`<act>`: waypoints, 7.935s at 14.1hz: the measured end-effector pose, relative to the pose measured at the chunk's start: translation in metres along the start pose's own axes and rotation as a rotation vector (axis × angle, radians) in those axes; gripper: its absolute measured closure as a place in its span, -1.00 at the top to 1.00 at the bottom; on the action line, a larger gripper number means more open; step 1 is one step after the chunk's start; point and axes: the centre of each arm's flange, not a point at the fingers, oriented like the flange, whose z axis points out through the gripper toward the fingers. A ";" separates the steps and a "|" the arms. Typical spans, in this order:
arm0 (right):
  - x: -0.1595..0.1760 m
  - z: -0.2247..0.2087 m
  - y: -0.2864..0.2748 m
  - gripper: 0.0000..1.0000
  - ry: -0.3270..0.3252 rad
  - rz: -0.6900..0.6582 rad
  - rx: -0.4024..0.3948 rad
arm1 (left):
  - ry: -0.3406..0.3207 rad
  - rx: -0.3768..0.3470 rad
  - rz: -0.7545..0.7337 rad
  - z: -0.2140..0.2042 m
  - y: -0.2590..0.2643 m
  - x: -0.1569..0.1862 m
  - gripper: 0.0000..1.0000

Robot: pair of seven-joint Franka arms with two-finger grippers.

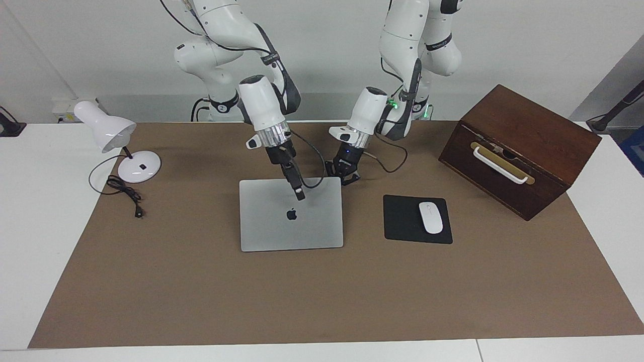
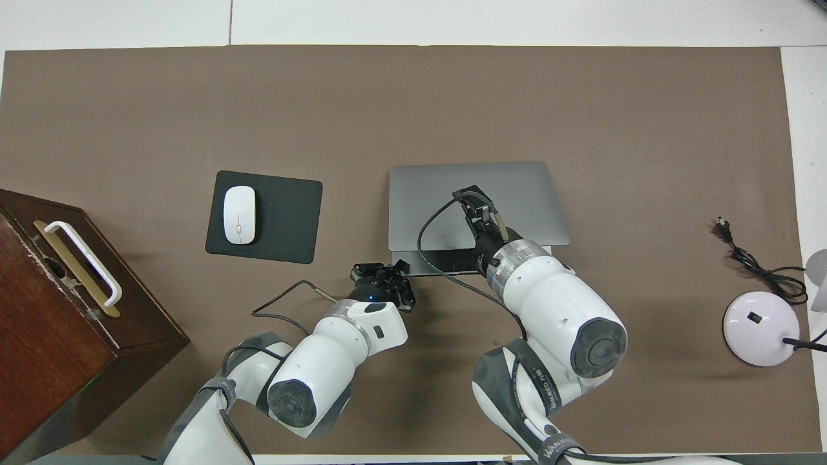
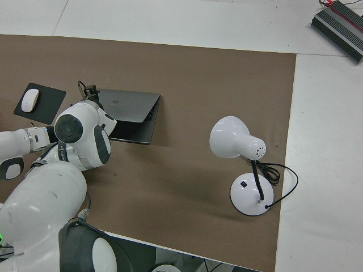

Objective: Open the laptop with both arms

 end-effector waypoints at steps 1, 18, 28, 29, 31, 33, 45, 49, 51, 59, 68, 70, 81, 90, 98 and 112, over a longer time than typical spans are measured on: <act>-0.002 0.000 -0.007 1.00 -0.001 0.000 -0.011 | 0.000 0.000 0.000 0.000 0.000 0.000 -0.98; 0.002 -0.016 -0.100 1.00 0.006 0.020 -0.125 | 0.000 0.000 0.000 0.000 0.000 0.000 -0.98; 0.029 -0.025 -0.143 1.00 -0.020 0.009 -0.149 | 0.001 0.000 0.001 0.000 0.000 0.000 -0.98; 0.033 -0.027 -0.149 1.00 -0.027 0.006 -0.152 | 0.001 0.000 0.001 0.000 0.000 0.000 -0.98; 0.041 -0.030 -0.159 1.00 -0.025 0.002 -0.154 | 0.001 0.000 0.001 0.000 0.000 0.000 -0.98; 0.049 -0.030 -0.164 1.00 -0.022 -0.006 -0.161 | 0.001 0.000 0.001 0.000 0.000 0.000 -0.98; 0.091 -0.034 -0.183 1.00 -0.039 -0.050 -0.170 | 0.001 0.000 0.002 0.000 0.000 0.000 -0.98; 0.096 -0.032 -0.184 1.00 -0.036 -0.057 -0.170 | 0.001 0.000 0.002 0.000 0.000 0.000 -0.98; 0.096 -0.033 -0.184 1.00 -0.036 -0.056 -0.169 | 0.001 0.000 0.002 0.000 0.000 0.000 -0.98; 0.126 -0.054 -0.200 1.00 -0.051 -0.161 -0.218 | 0.001 0.000 0.003 0.000 0.000 0.000 -0.98; 0.186 -0.082 -0.204 1.00 -0.103 -0.436 -0.307 | 0.013 0.022 -0.054 0.007 -0.009 0.008 -0.98; 0.198 -0.094 -0.204 1.00 -0.114 -0.513 -0.329 | 0.016 0.030 -0.071 0.007 -0.012 0.009 -0.98; 0.224 -0.221 -0.201 1.00 -0.118 -1.063 -0.483 | 0.023 0.049 -0.175 -0.019 -0.044 0.053 -0.98; 0.257 -0.257 -0.188 1.00 -0.127 -1.249 -0.560 | -0.166 0.026 -0.283 -0.107 -0.106 0.138 -0.98; 0.261 -0.260 -0.179 1.00 -0.137 -1.238 -0.571 | -0.320 0.038 -0.277 -0.211 -0.185 0.204 -0.98; 0.261 -0.257 -0.171 1.00 -0.152 -1.233 -0.582 | -0.554 0.129 -0.292 -0.329 -0.318 0.180 -0.98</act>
